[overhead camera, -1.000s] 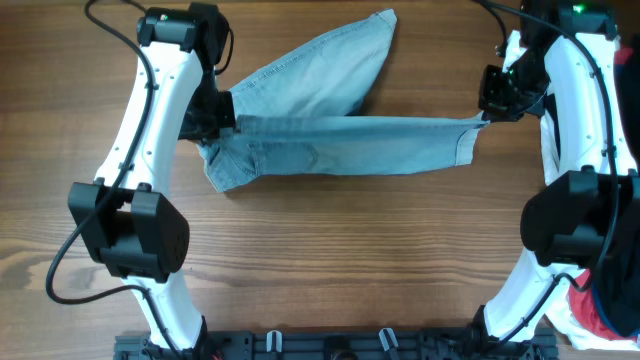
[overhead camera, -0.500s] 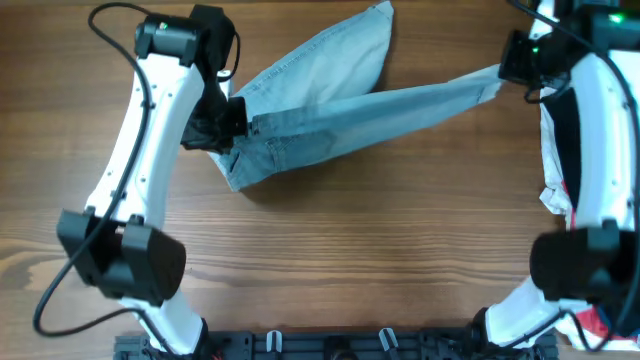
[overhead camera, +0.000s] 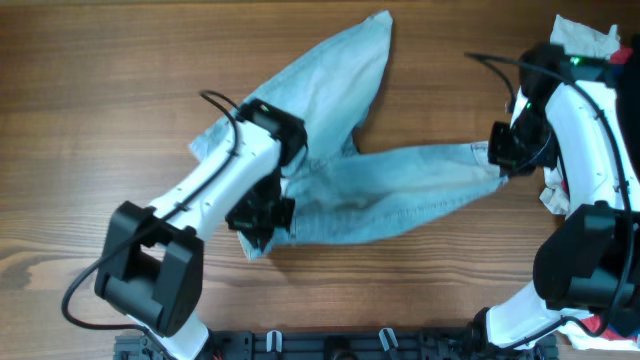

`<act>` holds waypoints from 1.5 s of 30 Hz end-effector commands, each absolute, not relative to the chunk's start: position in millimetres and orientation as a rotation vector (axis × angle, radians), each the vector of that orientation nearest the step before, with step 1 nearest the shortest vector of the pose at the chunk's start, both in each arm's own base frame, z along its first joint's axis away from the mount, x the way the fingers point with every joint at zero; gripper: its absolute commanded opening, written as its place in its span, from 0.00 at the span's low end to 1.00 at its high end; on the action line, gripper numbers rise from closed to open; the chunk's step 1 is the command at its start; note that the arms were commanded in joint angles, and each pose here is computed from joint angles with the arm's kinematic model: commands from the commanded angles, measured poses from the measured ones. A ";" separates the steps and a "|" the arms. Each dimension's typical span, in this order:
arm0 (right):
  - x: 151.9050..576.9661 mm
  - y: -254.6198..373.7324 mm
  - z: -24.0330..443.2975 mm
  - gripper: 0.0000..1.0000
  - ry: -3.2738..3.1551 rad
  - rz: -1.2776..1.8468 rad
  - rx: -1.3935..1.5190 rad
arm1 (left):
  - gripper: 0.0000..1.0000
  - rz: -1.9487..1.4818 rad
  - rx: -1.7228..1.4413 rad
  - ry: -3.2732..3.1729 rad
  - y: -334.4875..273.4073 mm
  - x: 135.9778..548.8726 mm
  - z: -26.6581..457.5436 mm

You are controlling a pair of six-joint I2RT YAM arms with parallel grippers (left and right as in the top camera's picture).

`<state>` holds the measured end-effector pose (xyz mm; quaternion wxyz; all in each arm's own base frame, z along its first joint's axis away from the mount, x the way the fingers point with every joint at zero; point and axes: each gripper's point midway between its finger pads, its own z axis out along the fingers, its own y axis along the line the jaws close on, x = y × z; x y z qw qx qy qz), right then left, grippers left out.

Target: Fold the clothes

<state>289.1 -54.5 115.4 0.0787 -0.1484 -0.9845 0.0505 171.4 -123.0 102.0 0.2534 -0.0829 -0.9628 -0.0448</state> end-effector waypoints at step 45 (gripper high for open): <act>350.7 18.1 180.8 0.57 -3.425 -0.596 -0.070 | 0.13 -0.139 0.456 -2.982 -61.5 272.1 -17.5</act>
